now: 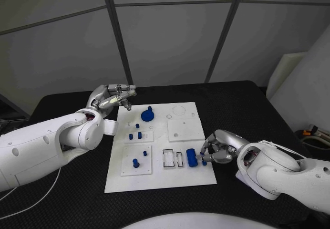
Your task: Assemble the parts on the task board
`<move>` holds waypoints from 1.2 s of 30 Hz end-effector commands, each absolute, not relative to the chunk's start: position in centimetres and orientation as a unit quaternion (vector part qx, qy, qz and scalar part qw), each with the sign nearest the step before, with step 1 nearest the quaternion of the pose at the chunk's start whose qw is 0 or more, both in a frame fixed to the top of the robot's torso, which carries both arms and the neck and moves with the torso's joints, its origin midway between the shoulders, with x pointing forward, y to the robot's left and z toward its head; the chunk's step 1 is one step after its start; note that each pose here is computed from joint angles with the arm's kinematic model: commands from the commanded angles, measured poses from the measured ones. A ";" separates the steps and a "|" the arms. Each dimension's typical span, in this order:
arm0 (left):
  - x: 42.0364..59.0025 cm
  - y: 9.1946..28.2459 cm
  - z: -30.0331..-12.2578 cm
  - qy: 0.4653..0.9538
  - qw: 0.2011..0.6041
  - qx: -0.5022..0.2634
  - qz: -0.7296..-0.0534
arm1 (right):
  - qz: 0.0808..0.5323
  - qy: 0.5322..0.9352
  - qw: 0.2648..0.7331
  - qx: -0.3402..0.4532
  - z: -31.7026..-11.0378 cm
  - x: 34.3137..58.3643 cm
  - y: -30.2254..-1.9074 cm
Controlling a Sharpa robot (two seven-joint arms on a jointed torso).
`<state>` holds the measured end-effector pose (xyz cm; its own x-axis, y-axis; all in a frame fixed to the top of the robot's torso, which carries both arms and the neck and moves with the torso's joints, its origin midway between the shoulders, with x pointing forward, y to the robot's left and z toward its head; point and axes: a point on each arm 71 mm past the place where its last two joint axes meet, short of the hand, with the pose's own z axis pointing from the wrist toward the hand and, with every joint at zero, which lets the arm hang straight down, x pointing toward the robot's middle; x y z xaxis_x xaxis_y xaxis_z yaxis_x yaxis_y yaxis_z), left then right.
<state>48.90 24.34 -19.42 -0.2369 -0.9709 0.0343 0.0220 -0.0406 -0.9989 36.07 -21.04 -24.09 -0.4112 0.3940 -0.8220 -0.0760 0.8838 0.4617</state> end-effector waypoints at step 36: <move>48.8 24.7 -19.4 0.539 0.433 -0.440 -0.573 | 0.178 0.850 0.493 0.056 -27.0 36.5 -18.0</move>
<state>48.80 24.77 -19.52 -0.2298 -0.9727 0.0326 0.0190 -0.0380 -0.9991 36.84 -17.85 -26.11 -0.4600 0.3203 -0.8281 -0.0996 0.9082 0.4066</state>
